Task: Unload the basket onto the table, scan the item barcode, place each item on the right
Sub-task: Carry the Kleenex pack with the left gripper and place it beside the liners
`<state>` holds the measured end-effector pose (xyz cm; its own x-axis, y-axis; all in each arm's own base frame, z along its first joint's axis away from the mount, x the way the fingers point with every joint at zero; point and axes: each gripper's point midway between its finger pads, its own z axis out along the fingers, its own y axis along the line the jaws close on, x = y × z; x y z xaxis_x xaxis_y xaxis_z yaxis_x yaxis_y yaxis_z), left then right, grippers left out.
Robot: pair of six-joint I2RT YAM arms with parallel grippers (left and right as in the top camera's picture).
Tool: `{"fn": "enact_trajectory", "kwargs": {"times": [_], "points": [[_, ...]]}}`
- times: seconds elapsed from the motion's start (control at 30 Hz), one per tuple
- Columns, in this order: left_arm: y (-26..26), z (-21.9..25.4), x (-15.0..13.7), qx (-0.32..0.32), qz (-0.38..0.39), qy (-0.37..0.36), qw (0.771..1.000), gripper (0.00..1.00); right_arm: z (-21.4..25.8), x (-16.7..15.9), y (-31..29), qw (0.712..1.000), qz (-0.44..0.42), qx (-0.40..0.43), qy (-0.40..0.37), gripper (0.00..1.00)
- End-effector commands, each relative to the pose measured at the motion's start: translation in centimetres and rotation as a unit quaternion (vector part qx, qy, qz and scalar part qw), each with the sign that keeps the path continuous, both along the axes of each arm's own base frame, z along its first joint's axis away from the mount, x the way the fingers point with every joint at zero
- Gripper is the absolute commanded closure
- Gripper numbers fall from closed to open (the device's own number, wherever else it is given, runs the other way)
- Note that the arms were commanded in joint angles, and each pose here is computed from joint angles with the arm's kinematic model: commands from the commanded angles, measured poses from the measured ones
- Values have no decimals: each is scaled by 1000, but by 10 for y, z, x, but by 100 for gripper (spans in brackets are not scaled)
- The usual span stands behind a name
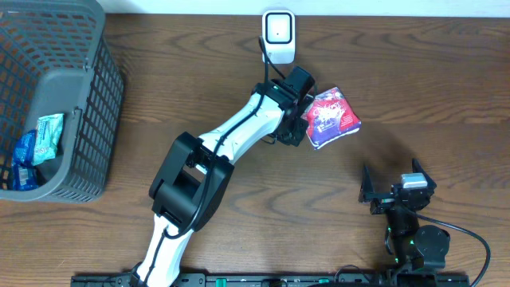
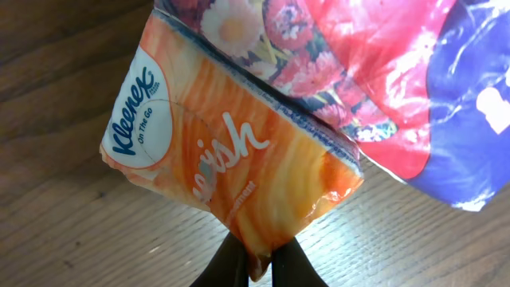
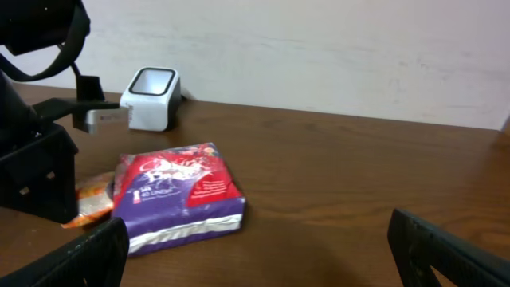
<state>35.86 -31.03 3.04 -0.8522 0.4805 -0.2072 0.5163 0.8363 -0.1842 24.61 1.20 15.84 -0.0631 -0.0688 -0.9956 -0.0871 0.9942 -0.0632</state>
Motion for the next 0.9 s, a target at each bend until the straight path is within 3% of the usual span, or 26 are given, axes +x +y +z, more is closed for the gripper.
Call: {"fn": "enact_trajectory", "kwargs": {"times": [0.0, 0.07, 0.1, 0.13, 0.2, 0.23, 0.43, 0.6, 0.73, 0.87], "points": [[1, -2, 2, -5, 8, 6, 1000, 92, 0, 0, 0, 1000, 1, -6, 0, 1], [3, 4, 6, -9, 12, 2, 1000, 90, 0, 0, 0, 1000, 1, -6, 0, 1], [5, 8, 9, -11, 15, 0, 1000, 83, 0, 0, 0, 1000, 1, -6, 0, 1], [6, 13, 11, -13, 18, -4, 1000, 71, 0, 0, 0, 1000, 1, -6, 0, 1], [10, 28, 17, -23, 24, -17, 999, 37, 0, 0, 0, 1000, 1, -6, 0, 1], [12, 35, 20, -27, 27, -23, 999, 32, 0, 0, 0, 1000, 1, -6, 0, 1], [40, 103, 43, -63, 64, -88, 992, 27, 0, 0, 0, 1000, 1, -6, 0, 1], [111, 184, 71, -67, 143, -189, 969, 26, 0, 0, 0, 1000, 1, -6, 0, 1], [196, 247, 82, -48, 235, -273, 932, 26, 0, 0, 0, 1000, 1, -6, 0, 1], [298, 300, 74, -17, 341, -340, 876, 25, 0, 0, 0, 1000, 1, -6, 0, 1]]}}
